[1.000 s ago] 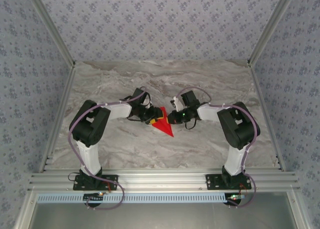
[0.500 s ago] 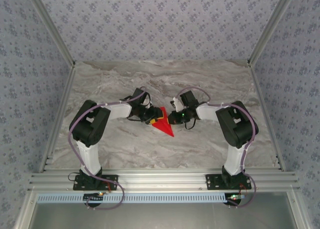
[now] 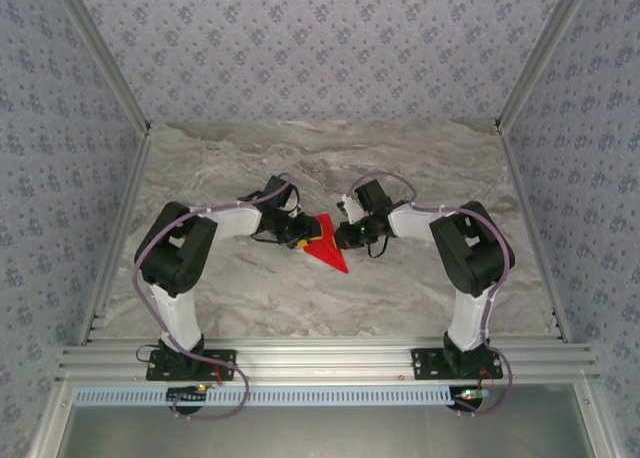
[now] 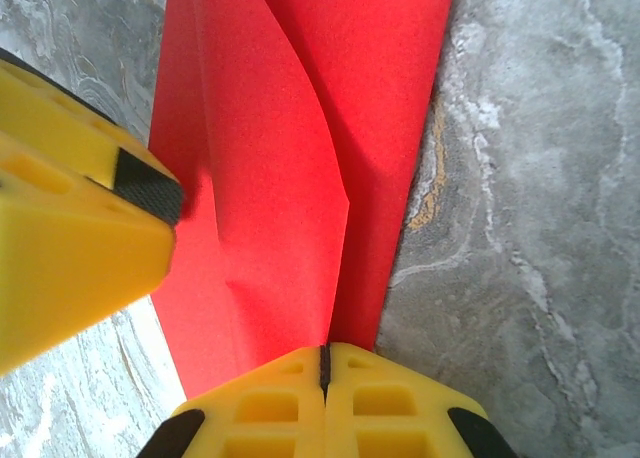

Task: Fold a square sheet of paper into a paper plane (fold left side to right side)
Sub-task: Fourth fold the wing at the center of the table.

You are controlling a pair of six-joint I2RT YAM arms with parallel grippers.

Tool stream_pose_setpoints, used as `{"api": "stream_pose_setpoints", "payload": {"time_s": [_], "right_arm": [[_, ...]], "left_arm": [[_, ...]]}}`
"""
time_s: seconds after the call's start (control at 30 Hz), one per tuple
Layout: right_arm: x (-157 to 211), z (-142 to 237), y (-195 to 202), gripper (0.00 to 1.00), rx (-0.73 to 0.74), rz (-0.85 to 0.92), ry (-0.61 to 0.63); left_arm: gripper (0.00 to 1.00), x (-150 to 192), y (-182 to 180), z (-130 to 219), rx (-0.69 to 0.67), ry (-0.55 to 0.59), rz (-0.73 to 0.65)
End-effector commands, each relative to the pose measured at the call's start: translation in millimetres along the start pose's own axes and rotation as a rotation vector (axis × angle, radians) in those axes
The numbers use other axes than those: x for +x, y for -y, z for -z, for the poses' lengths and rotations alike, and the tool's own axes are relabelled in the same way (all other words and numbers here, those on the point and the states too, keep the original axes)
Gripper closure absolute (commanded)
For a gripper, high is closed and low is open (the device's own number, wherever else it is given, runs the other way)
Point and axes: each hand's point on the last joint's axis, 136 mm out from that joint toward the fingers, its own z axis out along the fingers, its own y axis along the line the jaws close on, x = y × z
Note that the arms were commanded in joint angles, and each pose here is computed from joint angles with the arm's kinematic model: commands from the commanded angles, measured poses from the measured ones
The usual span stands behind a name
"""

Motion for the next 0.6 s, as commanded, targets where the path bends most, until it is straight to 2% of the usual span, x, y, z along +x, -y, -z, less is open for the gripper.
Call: {"api": "stream_pose_setpoints", "payload": {"time_s": [0.0, 0.17, 0.57], "right_arm": [[31, -10, 22, 0.98, 0.092, -0.039, -0.109], [33, -11, 22, 0.98, 0.096, -0.039, -0.114], [34, -13, 20, 0.98, 0.102, -0.026, -0.12]], "left_arm": [[0.62, -8, 17, 20, 0.0, 0.031, -0.056], [0.71, -16, 34, 11, 0.052, -0.001, -0.08], [0.74, -27, 30, -21, 0.046, -0.057, -0.075]]}}
